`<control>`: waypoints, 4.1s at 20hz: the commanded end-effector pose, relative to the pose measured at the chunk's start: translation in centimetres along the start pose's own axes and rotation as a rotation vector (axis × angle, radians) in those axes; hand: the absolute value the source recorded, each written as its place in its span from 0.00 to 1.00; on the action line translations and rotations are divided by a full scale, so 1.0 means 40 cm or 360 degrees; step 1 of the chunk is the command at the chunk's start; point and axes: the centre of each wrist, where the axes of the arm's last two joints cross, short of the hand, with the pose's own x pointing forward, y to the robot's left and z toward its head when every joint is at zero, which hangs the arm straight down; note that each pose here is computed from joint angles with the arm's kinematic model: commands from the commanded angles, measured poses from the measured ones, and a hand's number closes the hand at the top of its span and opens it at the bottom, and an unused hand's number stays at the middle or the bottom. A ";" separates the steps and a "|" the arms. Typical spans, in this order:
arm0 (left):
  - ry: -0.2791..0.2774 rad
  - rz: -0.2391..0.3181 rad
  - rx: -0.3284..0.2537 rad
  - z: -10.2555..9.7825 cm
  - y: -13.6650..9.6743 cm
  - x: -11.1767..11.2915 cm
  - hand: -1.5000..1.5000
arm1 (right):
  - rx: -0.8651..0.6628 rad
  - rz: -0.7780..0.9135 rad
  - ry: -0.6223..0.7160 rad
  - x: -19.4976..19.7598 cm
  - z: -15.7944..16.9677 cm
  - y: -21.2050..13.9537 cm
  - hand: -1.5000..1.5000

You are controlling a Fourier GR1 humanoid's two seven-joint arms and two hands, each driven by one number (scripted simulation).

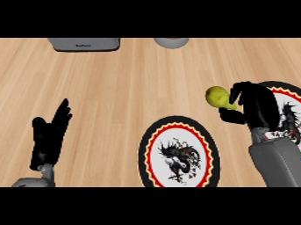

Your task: Pick the pear from the plate and place it in the plate

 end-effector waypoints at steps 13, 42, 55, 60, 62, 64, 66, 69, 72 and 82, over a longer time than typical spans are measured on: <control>-0.0010 0.0008 -0.0019 -0.002 -0.068 0.017 0.50 | -0.0529 -0.0044 0.0474 -0.158 -0.035 -0.208 1.00; -0.0016 -0.0017 -0.0022 -0.008 0.023 0.006 0.50 | 0.0248 -0.0297 0.0416 -0.537 -0.067 -0.144 0.00; -0.0009 -0.0020 -0.0032 0.012 0.022 0.010 0.50 | -0.0253 -0.1328 0.0230 -0.675 0.036 -0.162 0.00; -0.0026 -0.0012 -0.0017 -0.039 -0.049 -0.019 0.50 | -0.0243 -0.1374 0.0161 -0.721 0.105 -0.120 0.00; -0.0020 -0.0022 -0.0024 0.019 0.006 0.024 0.50 | -0.0241 -0.1370 0.0132 -0.719 0.051 -0.170 0.00; -0.0017 -0.0009 -0.0026 0.003 -0.002 0.007 0.50 | -0.0236 -0.1396 0.0108 -0.705 0.079 -0.131 0.00; -0.0029 -0.0008 -0.0020 -0.038 0.001 -0.002 0.50 | -0.0214 -0.1406 0.0083 -0.679 0.058 -0.136 0.00; -0.0015 -0.0002 0.0003 -0.001 0.001 0.007 0.50 | -0.0246 -0.1308 0.0100 -0.713 0.065 -0.136 0.00; -0.0016 0.0003 -0.0025 0.004 -0.019 -0.020 0.50 | -0.0254 -0.1296 0.0159 -0.675 0.072 -0.097 0.00; -0.0027 0.0027 -0.0050 -0.024 -0.039 0.058 0.50 | -0.0273 -0.1163 0.0295 -0.752 0.121 -0.069 0.00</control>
